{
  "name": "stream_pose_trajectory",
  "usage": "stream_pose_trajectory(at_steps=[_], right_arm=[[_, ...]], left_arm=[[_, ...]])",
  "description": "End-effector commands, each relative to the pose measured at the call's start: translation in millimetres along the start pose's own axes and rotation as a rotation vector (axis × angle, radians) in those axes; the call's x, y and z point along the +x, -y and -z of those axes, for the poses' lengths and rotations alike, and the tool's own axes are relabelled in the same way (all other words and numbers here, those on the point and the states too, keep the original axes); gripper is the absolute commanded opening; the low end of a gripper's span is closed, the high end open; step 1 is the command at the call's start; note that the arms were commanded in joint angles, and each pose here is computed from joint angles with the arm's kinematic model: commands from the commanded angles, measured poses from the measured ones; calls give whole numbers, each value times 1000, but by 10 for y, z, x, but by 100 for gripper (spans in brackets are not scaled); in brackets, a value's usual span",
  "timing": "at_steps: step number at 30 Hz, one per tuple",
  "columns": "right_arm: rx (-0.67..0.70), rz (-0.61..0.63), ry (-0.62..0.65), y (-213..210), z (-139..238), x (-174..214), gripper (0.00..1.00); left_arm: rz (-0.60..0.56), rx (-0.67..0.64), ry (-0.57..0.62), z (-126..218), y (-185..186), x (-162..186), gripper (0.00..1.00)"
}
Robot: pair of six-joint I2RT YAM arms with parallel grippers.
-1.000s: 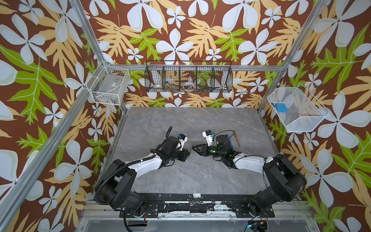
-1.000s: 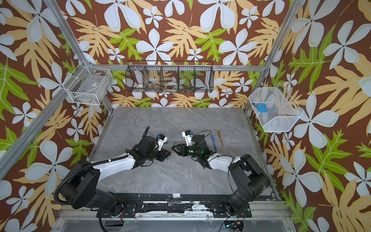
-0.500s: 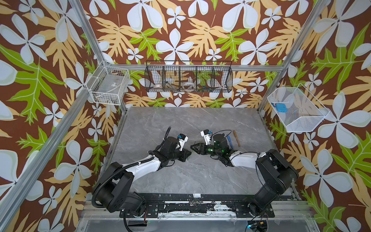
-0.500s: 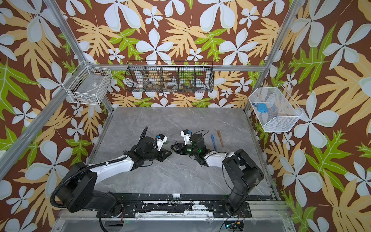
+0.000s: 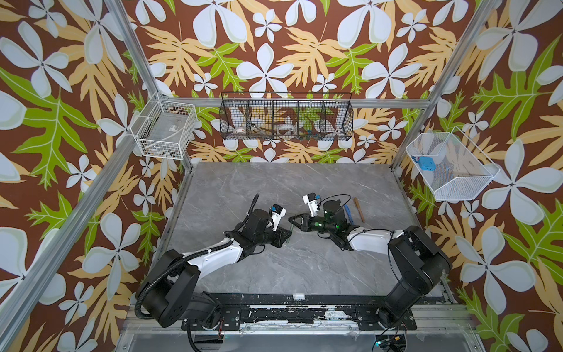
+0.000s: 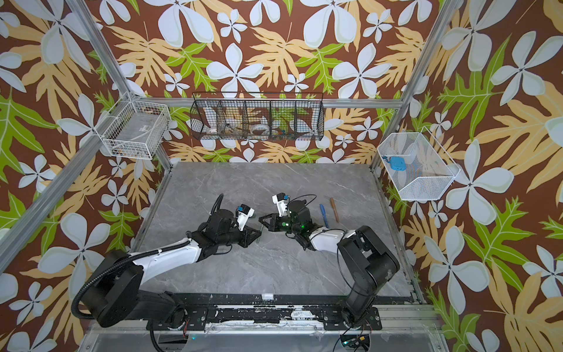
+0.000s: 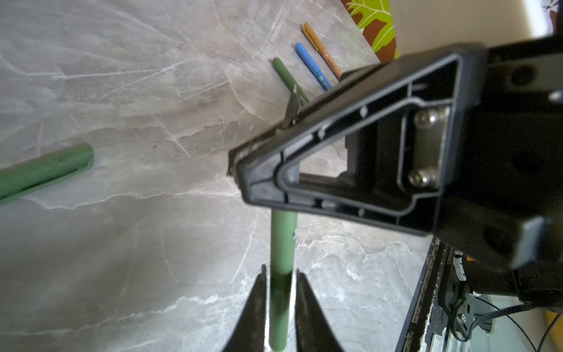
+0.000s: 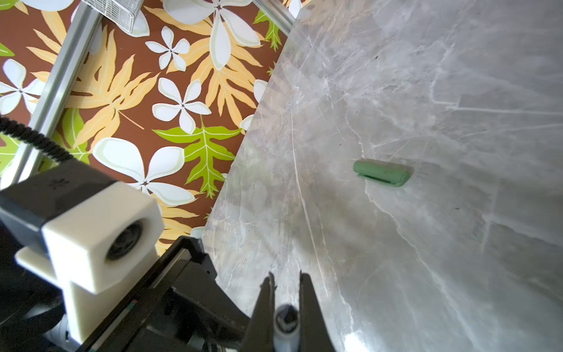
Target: Insert the pens into the pen caps
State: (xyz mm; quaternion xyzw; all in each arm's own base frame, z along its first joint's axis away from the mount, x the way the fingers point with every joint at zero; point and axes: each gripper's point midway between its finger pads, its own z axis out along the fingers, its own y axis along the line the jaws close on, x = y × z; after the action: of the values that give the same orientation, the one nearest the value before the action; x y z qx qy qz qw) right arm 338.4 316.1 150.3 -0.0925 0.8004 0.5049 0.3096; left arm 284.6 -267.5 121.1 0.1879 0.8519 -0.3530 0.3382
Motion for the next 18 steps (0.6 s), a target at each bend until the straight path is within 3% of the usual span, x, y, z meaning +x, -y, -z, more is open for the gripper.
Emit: stream_pose_trajectory(at_steps=[1, 3, 7, 11, 14, 18], right_arm=[[40, 79, -3, -11, 118, -107, 0], [81, 170, -49, -41, 201, -136, 0], [83, 278, -124, -186, 315, -114, 0], [-24, 348, -187, -467, 379, -26, 0], [-27, 405, -242, -547, 397, 70, 0], [-75, 428, -200, -752, 449, 19, 0]], left_arm=[[-19, -7, 128, 141, 35, -199, 46], [-20, 5, 207, 286, 74, -264, 60], [-44, 171, 320, 535, 325, -377, 72], [-108, 346, 311, 663, 608, -328, 73], [-149, 364, 306, 699, 644, -263, 73], [-177, 386, 287, 688, 650, -150, 72]])
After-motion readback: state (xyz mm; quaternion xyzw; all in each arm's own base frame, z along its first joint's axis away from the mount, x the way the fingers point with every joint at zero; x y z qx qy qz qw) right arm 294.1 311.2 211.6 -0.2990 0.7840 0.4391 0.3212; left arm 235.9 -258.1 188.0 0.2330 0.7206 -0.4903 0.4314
